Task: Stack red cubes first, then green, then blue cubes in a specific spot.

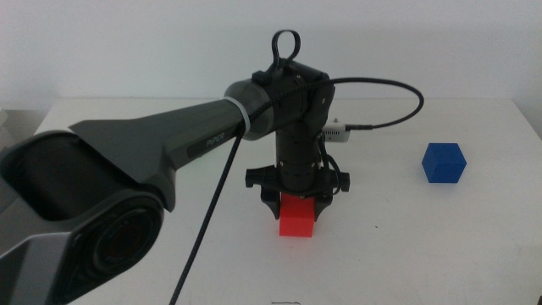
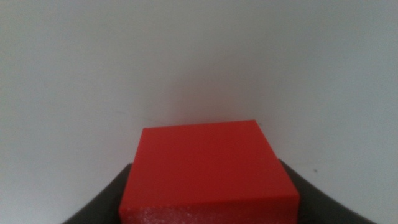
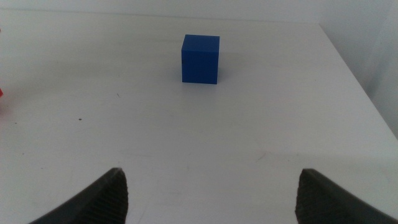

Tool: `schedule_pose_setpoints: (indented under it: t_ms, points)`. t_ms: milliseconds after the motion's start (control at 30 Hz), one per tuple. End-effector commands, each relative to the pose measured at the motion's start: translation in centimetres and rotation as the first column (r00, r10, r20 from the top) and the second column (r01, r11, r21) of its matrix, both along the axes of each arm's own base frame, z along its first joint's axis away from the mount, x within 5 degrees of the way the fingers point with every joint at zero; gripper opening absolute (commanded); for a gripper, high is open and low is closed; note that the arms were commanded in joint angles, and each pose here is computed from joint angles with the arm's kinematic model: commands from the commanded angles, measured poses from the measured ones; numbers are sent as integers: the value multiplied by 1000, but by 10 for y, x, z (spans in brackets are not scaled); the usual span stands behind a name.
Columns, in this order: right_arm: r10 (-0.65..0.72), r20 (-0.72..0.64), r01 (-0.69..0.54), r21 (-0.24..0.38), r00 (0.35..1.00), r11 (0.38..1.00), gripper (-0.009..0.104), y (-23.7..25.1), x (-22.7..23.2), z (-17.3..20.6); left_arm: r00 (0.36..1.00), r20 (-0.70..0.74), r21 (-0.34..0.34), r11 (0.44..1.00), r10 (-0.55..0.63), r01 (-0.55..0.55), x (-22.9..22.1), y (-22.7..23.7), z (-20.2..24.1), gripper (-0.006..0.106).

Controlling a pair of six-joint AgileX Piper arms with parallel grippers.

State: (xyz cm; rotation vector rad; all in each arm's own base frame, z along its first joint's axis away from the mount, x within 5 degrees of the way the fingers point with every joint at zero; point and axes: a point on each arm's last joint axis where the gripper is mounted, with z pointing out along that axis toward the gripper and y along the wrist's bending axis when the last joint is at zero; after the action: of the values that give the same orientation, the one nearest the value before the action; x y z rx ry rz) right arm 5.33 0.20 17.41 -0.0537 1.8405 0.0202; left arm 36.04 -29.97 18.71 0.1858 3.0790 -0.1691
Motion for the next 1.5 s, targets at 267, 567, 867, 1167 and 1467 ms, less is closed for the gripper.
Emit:
schedule_pose_setpoints:
  t_ms: [267,567,867,1167,1467]
  points:
    - [-2,102,4,-16,995,1000,89,0,0,11,999,-40,-18,1000,-12,11,-10,-1,24,18]
    - [-2,102,4,-16,995,1000,89,0,0,11,999,-14,13,999,-40,40,-7,1,24,71]
    - [-2,102,4,-16,995,1000,89,0,0,11,999,-5,5,999,-40,40,-7,2,28,94]
    - [-2,102,4,-16,995,1000,89,0,0,11,998,35,-21,998,-51,52,-10,6,50,94]
    - [-2,102,4,-16,995,1000,89,0,0,11,995,84,-51,997,-46,50,-15,11,76,94]
